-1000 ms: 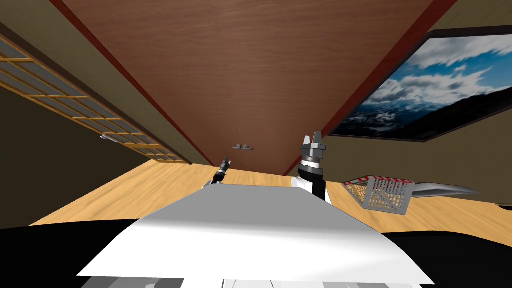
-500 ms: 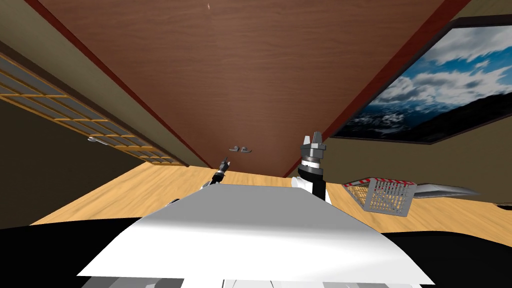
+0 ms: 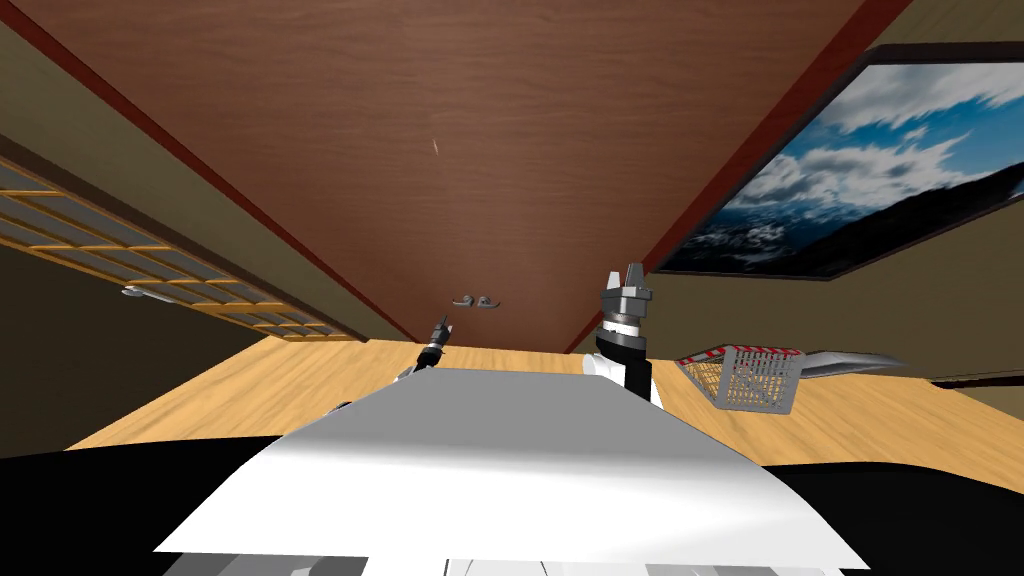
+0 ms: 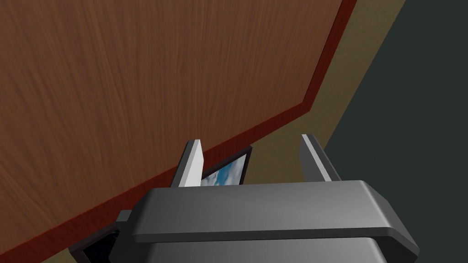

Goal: Pull the door open

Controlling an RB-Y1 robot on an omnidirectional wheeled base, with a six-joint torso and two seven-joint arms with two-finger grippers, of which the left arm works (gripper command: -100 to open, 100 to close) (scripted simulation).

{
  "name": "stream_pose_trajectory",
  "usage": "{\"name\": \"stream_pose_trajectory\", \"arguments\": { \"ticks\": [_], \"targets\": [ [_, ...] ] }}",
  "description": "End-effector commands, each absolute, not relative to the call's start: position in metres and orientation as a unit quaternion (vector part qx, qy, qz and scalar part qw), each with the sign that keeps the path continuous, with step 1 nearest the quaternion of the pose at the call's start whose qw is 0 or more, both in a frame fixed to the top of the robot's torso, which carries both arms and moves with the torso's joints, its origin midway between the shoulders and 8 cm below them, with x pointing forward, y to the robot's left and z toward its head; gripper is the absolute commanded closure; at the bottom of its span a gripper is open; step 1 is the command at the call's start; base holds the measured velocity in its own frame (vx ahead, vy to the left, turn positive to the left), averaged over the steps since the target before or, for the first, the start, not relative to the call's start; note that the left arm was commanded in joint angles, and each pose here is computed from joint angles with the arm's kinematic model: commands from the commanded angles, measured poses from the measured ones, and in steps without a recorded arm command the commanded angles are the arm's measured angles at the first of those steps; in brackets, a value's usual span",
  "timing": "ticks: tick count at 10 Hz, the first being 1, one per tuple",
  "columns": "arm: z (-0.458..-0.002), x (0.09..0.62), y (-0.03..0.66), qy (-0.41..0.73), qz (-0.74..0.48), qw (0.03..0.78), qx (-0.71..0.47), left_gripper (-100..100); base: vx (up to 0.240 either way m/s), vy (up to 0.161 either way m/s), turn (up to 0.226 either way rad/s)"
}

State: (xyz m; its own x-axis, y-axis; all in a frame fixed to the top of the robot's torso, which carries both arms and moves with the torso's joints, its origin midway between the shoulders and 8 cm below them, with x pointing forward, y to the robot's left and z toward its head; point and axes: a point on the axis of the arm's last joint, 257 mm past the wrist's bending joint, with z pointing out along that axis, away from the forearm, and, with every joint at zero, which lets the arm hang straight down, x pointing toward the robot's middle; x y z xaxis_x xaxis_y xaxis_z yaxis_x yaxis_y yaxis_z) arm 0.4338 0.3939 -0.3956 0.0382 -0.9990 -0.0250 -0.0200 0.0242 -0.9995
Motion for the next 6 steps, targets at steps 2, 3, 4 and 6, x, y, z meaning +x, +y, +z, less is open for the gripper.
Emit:
{"name": "stream_pose_trajectory", "arguments": {
  "ticks": [2, 3, 4, 6],
  "targets": [
    [-0.398, 0.423, 0.422, 0.489, -0.454, 0.529, -0.524, -100, 0.04, 0.044, -0.12],
    [-0.398, 0.423, 0.422, 0.489, -0.454, 0.529, -0.524, -100, 0.013, 0.027, -0.046],
    [-0.4, 0.417, 0.439, 0.48, -0.436, 0.54, -0.536, -100, 0.028, 0.044, -0.144],
    [-0.401, 0.416, 0.444, 0.477, -0.431, 0.544, -0.54, -100, 0.021, 0.048, -0.088]
  ]
}}
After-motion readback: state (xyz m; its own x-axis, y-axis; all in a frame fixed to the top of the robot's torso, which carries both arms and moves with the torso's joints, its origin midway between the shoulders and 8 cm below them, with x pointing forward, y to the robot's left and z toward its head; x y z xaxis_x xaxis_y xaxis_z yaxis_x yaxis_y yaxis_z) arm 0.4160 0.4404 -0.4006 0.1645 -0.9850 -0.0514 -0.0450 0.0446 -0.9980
